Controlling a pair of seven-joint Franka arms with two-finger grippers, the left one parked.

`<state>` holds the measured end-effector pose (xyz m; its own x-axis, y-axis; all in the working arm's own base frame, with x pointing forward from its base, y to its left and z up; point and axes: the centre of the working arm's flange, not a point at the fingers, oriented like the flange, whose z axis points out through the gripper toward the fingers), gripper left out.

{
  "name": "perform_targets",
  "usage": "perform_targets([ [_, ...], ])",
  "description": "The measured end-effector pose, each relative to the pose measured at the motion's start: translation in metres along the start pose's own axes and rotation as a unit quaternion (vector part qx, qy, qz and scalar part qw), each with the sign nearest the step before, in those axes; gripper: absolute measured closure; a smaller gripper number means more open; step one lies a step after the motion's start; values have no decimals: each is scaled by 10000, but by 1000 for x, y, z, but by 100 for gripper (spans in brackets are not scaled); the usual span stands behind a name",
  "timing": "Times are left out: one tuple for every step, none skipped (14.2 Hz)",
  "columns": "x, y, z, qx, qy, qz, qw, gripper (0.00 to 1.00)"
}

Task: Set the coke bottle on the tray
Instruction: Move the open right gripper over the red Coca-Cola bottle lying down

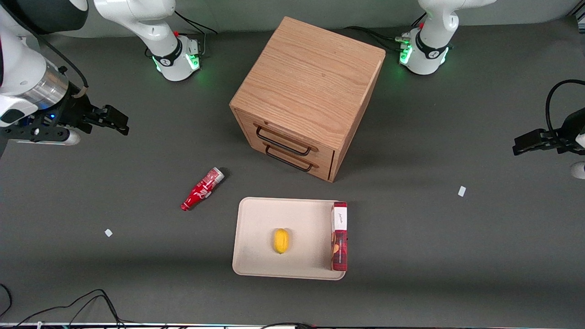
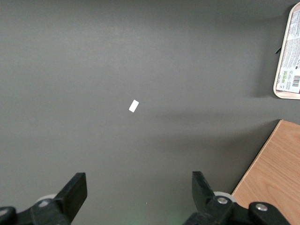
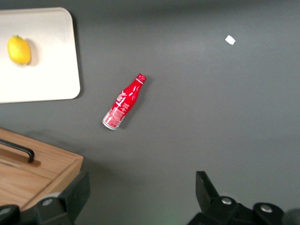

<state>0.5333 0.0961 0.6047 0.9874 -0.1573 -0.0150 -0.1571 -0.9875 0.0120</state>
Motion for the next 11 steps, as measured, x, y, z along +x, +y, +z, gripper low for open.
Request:
perform_targets([
  [0, -6, -1, 4, 10, 179, 9998, 0],
  [0, -15, 2, 4, -5, 354, 9994, 0],
  [2, -24, 8, -4, -51, 517, 9987, 0],
  [4, -35, 18, -22, -128, 692, 9975, 0],
  [7, -46, 29, -39, -207, 833, 9963, 0],
  [11, -53, 40, -48, -268, 918, 9954, 0],
  [15, -56, 50, -59, -329, 968, 9947, 0],
  [19, -58, 59, -59, -365, 1030, 9940, 0],
  [24, -59, 67, -51, -382, 1143, 9927, 0],
  [27, -63, 74, -33, -375, 1306, 9907, 0],
  [29, -68, 82, -17, -370, 1493, 9881, 0],
])
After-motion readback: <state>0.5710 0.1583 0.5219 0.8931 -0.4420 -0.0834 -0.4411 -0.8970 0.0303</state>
